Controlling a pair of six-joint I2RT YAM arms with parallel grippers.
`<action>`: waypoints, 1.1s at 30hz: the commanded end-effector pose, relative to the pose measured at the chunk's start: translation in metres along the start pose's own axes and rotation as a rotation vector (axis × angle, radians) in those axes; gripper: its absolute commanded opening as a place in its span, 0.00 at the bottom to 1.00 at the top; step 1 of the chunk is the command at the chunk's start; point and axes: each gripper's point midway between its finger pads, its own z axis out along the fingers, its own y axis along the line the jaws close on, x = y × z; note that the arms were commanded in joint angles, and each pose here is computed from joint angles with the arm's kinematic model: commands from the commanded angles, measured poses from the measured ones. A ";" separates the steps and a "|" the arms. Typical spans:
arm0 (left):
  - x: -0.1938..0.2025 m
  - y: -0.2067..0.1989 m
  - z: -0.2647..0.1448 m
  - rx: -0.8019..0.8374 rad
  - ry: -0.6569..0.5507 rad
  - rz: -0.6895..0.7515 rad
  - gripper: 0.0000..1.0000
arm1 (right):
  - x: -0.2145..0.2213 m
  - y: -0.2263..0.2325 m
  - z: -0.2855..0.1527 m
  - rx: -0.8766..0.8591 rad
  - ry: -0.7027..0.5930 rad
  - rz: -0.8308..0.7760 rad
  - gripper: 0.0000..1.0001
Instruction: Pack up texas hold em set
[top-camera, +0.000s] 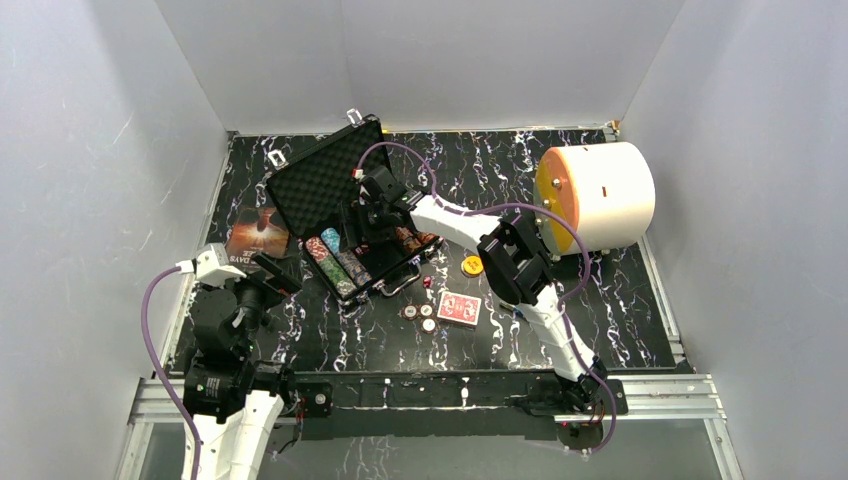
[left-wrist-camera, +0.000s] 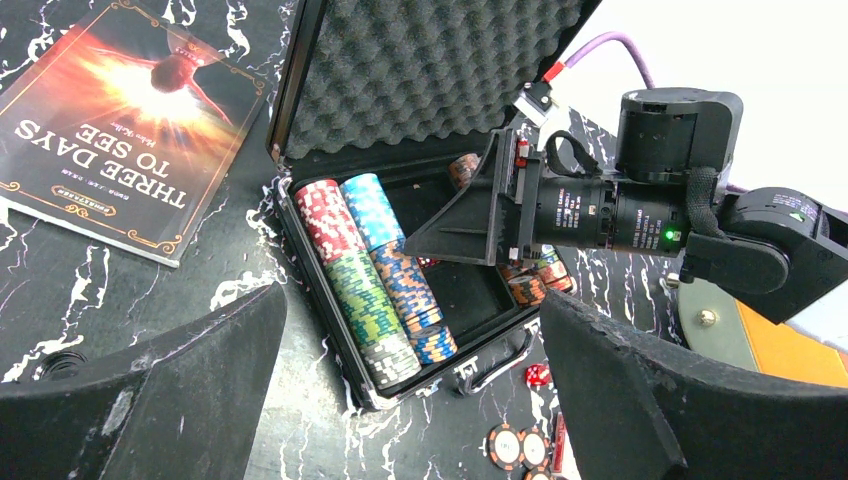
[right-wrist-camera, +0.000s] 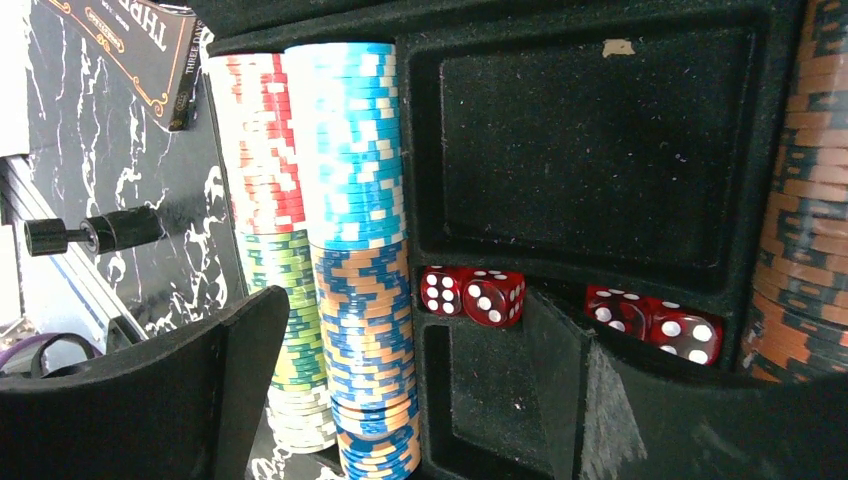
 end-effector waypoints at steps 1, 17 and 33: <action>-0.005 0.001 0.000 -0.007 -0.023 0.009 0.98 | -0.015 0.008 -0.010 -0.023 -0.046 -0.014 0.96; -0.004 0.001 0.001 -0.008 -0.018 0.010 0.98 | -0.047 0.034 -0.065 -0.009 -0.168 -0.099 0.97; -0.007 -0.003 -0.003 0.018 -0.033 0.003 0.98 | 0.050 -0.082 -0.174 0.543 -0.193 -0.010 0.64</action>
